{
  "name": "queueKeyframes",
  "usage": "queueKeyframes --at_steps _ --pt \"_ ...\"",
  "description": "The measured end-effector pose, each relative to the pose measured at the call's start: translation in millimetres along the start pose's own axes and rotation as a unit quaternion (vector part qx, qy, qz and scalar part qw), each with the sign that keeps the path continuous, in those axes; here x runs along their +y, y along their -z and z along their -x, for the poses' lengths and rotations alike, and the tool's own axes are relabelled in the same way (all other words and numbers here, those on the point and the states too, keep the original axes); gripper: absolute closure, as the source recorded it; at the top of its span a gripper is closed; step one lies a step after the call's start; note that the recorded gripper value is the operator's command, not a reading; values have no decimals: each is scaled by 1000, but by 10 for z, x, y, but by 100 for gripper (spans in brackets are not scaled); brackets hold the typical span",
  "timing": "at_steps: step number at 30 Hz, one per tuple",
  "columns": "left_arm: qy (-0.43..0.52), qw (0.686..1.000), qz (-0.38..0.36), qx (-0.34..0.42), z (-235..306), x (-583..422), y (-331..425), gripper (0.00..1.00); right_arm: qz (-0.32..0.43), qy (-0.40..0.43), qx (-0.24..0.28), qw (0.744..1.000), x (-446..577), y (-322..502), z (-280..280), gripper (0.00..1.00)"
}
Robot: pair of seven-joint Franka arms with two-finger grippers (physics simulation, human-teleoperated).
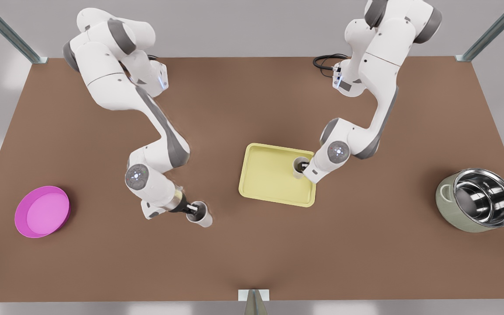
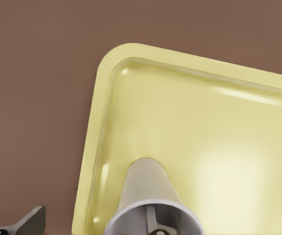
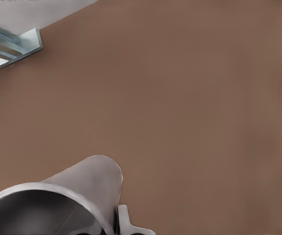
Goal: Use the left arm to pick up the white IKEA cup from the tray and place it on the middle-left position; use the right arm to pick up the white IKEA cup from the tray and place it on the middle-right position
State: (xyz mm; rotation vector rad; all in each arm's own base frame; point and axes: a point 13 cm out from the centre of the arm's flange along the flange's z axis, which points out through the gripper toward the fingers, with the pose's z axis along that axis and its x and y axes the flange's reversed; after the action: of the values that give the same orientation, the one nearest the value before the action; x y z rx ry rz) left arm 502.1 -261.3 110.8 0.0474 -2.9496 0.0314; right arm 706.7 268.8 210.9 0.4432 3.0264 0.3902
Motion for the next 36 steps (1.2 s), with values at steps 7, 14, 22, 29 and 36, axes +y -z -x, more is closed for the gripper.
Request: queueKeyframes --at_steps 7,14,22,29,36 --pt "9 1000 -4 -15 92 -105 -68 60 -90 118 14 989 -1605 130 635 93" --pt "24 999 -8 -26 85 -255 -7 79 -173 315 70 931 -2070 -188 589 92" --pt "71 994 -16 -88 704 63 970 83 -192 431 124 873 -2317 -556 495 0" --pt "144 984 14 -103 1364 1723 1014 83 -197 473 122 850 -2243 -348 613 0" --pt "94 986 30 -138 1742 1989 582 83 -155 483 139 850 -1998 102 626 0"
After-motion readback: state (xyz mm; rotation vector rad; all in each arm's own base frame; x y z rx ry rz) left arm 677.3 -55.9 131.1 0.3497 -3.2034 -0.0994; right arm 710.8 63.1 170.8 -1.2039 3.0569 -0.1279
